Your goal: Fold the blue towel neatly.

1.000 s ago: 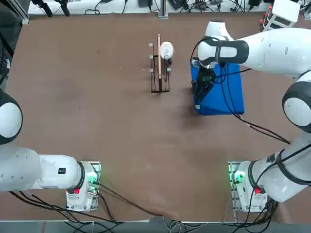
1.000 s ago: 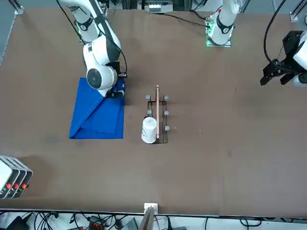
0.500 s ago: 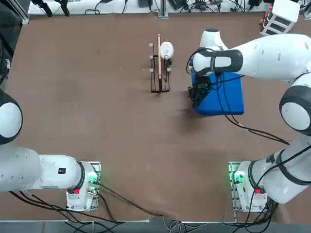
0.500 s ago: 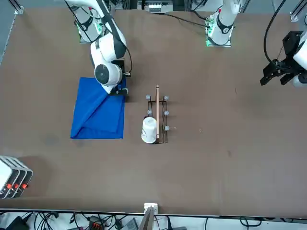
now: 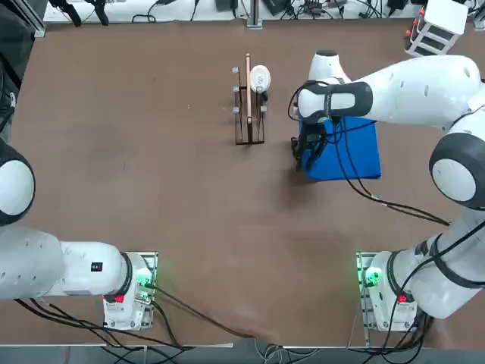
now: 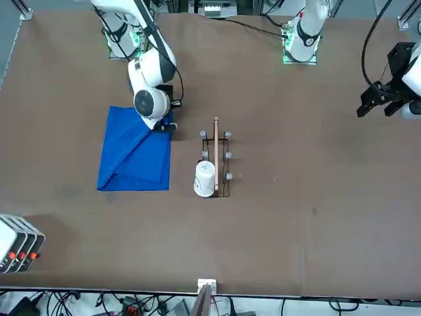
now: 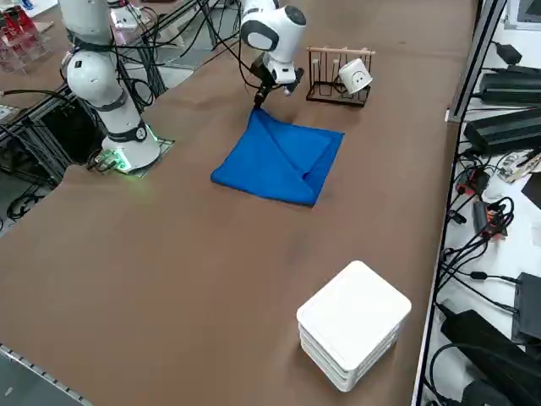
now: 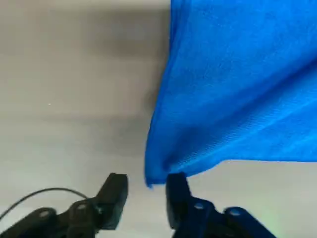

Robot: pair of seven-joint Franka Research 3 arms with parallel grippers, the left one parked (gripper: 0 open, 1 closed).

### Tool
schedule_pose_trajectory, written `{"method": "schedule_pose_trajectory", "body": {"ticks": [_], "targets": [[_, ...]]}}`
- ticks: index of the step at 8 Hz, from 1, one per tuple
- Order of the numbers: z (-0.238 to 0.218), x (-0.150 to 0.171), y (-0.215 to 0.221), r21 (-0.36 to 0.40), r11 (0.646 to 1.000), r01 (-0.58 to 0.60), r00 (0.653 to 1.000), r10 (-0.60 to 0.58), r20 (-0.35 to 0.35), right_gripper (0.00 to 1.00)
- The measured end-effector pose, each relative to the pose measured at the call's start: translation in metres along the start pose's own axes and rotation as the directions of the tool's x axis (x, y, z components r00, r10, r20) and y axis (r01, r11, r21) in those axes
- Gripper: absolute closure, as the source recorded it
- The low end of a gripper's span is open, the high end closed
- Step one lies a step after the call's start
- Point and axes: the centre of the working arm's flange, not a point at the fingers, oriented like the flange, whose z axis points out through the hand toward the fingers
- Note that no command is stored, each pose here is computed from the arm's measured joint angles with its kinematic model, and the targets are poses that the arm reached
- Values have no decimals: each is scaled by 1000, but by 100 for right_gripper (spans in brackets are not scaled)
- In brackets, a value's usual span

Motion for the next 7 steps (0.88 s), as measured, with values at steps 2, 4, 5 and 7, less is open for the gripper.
{"method": "schedule_pose_trajectory", "body": {"ticks": [2,4,5,7], "targets": [[-21,9,-5,5,1000,14,999,-14,-46,7],[-60,24,-5,24,1000,19,993,-16,-121,0],[-85,37,0,50,999,8,987,0,-162,0],[-128,69,19,94,995,-28,974,48,-223,0]]}}
